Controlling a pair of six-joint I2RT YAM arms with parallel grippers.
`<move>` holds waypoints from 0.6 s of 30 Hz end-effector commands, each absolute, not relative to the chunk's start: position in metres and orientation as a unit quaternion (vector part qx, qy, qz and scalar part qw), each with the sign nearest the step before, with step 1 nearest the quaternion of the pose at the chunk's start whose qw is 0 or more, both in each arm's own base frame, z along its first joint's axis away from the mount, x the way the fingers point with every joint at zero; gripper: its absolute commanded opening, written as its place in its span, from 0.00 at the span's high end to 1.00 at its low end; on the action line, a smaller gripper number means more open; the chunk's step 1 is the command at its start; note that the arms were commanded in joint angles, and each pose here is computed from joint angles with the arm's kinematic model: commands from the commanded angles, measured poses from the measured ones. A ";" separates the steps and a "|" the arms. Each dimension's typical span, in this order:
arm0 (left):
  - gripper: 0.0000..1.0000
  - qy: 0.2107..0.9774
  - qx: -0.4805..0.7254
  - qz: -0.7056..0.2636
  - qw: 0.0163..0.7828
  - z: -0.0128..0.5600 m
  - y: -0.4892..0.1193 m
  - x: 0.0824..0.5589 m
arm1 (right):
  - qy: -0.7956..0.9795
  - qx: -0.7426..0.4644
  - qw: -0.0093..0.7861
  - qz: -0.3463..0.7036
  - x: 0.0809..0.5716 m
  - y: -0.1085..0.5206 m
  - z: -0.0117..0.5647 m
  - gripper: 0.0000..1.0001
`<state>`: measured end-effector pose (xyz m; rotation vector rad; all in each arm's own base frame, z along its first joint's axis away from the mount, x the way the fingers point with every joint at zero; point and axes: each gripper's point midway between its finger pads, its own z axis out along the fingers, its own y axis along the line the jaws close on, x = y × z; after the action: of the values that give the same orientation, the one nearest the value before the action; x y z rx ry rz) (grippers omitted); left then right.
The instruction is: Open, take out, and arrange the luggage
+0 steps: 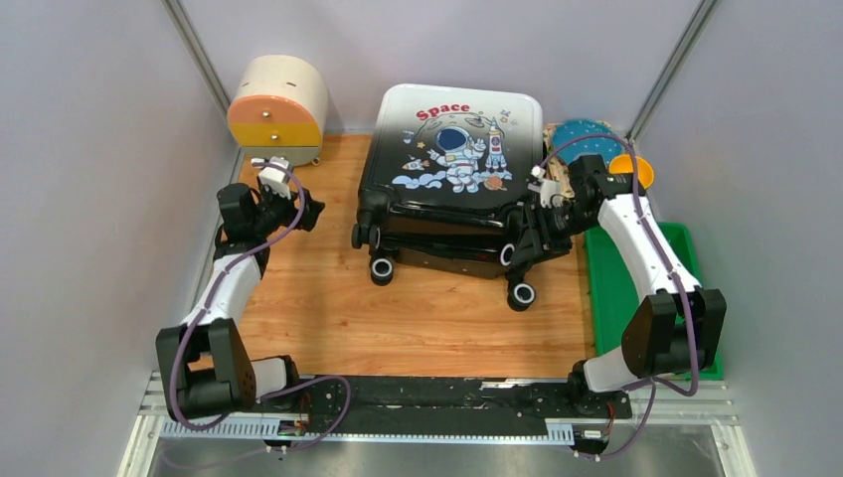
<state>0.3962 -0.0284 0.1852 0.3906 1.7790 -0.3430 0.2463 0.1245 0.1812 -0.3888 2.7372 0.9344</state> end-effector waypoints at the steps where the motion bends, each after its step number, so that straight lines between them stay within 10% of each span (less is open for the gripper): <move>1: 0.21 0.811 0.117 -0.178 0.545 0.186 -0.032 0.360 | 0.865 -0.240 0.147 0.416 0.227 0.183 0.206 0.72; 7: 0.22 0.813 0.087 -0.189 0.544 0.202 -0.035 0.349 | 0.813 -0.347 0.128 0.450 0.190 0.237 0.212 0.76; 12: 0.22 0.799 0.120 -0.215 0.548 0.233 -0.045 0.354 | 0.788 -0.377 0.152 0.464 0.174 0.236 0.246 0.13; 18: 0.21 0.788 0.130 -0.238 0.553 0.256 -0.052 0.363 | 0.778 -0.368 0.237 0.450 0.188 0.209 0.291 0.07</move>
<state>0.3608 -0.0429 0.2393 0.2930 1.8724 -0.4917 0.1779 0.2225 0.2367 -1.0277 2.3669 1.2510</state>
